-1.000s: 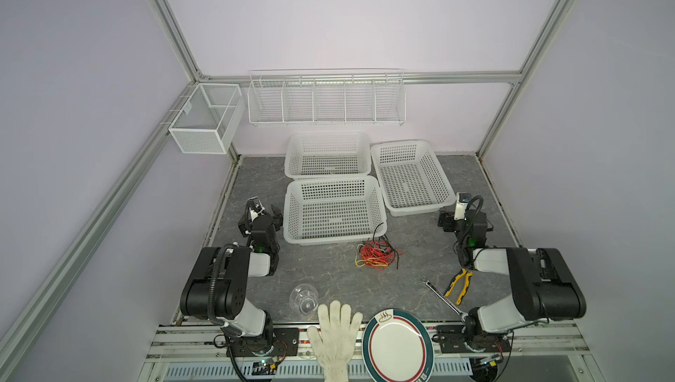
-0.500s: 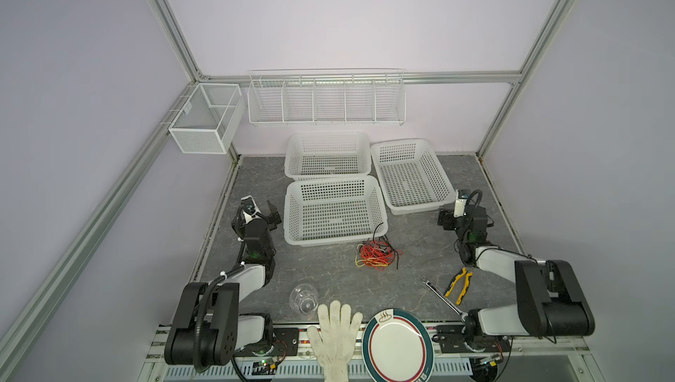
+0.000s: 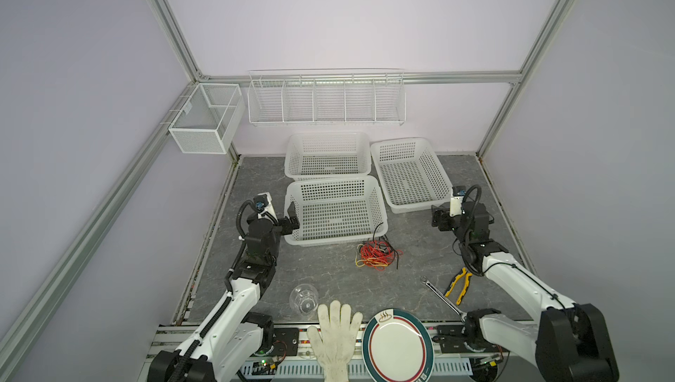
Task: Untangle the cables
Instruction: 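Reach both grippers toward the red and black wire tangle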
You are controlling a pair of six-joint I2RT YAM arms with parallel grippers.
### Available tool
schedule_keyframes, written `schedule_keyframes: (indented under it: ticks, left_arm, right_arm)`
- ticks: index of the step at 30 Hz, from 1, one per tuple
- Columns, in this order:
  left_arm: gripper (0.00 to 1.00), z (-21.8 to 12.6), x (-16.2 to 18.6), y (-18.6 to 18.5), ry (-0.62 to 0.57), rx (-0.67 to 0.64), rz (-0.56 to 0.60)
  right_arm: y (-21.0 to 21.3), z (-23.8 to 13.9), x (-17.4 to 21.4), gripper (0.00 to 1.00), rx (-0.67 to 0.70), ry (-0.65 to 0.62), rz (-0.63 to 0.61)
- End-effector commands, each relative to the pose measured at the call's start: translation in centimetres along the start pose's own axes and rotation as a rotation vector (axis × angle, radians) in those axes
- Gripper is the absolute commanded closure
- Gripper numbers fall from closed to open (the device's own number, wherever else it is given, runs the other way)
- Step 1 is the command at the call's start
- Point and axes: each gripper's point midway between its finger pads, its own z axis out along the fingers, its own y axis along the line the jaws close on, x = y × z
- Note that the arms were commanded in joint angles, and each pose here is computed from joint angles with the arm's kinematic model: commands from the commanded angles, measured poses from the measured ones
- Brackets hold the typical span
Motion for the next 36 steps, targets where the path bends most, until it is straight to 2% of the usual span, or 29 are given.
schedule_keyframes:
  ticks: [1,5,10,14,18,25,30,33,36]
  left_arm:
    - [0.01,-0.9,1.5,-4.3,0.090,0.169,-0.055]
    - [0.00,-2.0,2.4,-9.1,0.099,0.264,-0.008]
    - [0.01,-2.8,4.2,-13.8,0.165,0.356,0.053]
    - [0.01,-3.3,5.7,-16.3,0.212,0.394,0.101]
    - [0.01,-3.7,7.0,-18.3,0.249,0.425,0.125]
    - [0.01,-3.8,8.6,-19.1,0.299,0.433,0.118]
    - [0.01,-4.1,8.7,-18.9,0.296,0.438,0.131]
    - [0.01,-4.3,8.5,-18.4,0.285,0.428,0.132]
    - [0.01,-4.4,8.3,-17.9,0.270,0.416,0.135]
  right_arm:
    - [2.6,-1.7,0.5,0.10,-0.096,0.029,0.022]
    - [5.5,-3.6,0.2,0.09,-0.179,0.001,-0.004]
    - [9.1,-5.4,0.4,0.04,-0.293,0.055,-0.013]
    - [11.8,-6.2,1.1,0.00,-0.361,0.127,-0.032]
    - [15.1,-6.7,1.5,0.04,-0.431,0.171,-0.040]
    - [19.9,-6.4,1.8,0.08,-0.470,0.209,-0.107]
    - [22.1,-5.2,2.9,0.15,-0.475,0.279,-0.124]
    - [22.6,-4.4,4.3,0.23,-0.463,0.334,-0.135]
    - [23.6,-4.0,3.5,0.28,-0.470,0.332,-0.122]
